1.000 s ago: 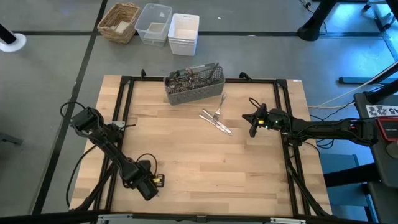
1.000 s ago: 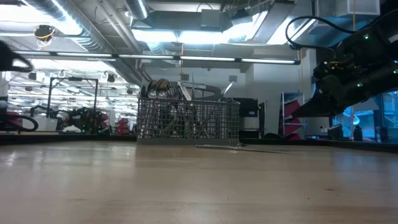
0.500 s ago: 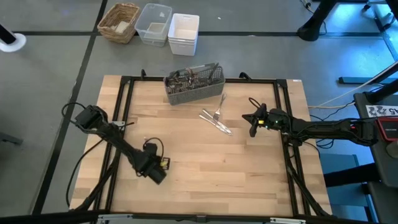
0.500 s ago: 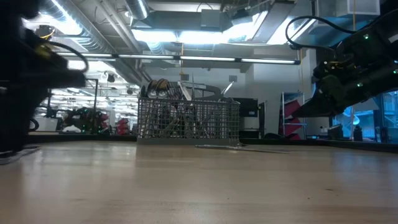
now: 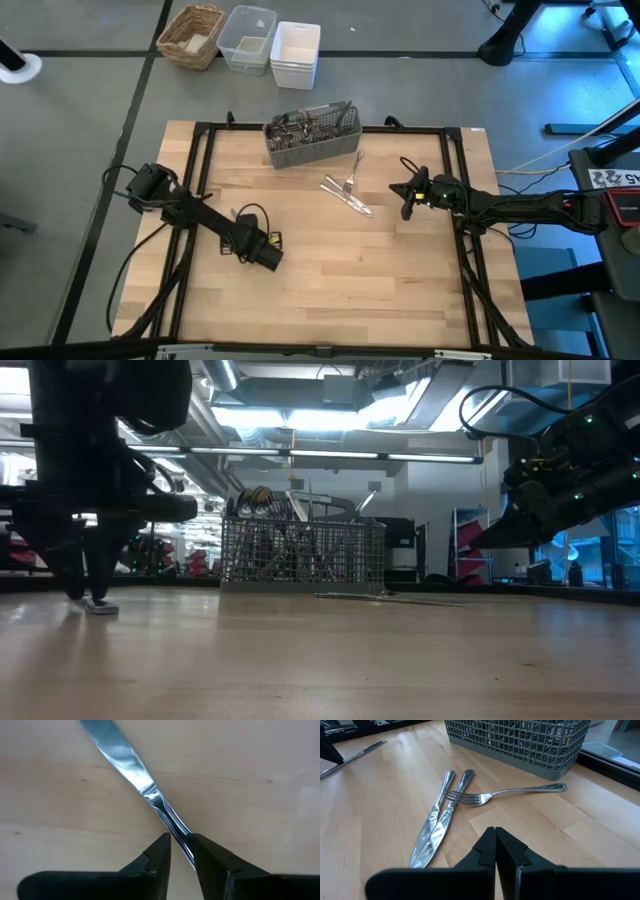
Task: Sort silverware
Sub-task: Put the silver knife into the silverware rack
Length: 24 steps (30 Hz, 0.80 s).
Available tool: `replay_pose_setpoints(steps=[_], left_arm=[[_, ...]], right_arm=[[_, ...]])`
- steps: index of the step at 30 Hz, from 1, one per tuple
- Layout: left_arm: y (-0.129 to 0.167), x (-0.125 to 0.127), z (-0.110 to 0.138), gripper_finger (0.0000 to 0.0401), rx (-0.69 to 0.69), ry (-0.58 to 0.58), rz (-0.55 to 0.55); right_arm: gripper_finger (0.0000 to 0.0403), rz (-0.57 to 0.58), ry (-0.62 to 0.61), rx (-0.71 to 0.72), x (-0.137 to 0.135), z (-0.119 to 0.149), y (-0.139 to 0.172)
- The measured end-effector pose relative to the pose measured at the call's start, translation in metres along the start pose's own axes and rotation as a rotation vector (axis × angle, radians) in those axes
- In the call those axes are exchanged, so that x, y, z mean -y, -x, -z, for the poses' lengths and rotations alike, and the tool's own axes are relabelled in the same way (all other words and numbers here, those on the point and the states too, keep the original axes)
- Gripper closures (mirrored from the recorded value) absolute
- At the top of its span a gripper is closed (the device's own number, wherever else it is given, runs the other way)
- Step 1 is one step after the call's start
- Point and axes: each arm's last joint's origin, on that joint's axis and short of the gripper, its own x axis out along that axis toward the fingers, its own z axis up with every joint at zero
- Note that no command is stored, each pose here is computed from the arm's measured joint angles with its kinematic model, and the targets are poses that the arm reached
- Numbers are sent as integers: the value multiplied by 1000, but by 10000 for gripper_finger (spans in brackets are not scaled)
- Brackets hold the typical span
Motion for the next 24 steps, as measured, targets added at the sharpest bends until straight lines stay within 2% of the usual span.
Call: replay_pose_setpoints(steps=[10,24], left_arm=[[4,-5,8,327,-10,228,16],[4,7,5,327,-68,279,79]], right_arm=[[397,0,0,0,0,0,0],[397,0,0,0,0,0,0]])
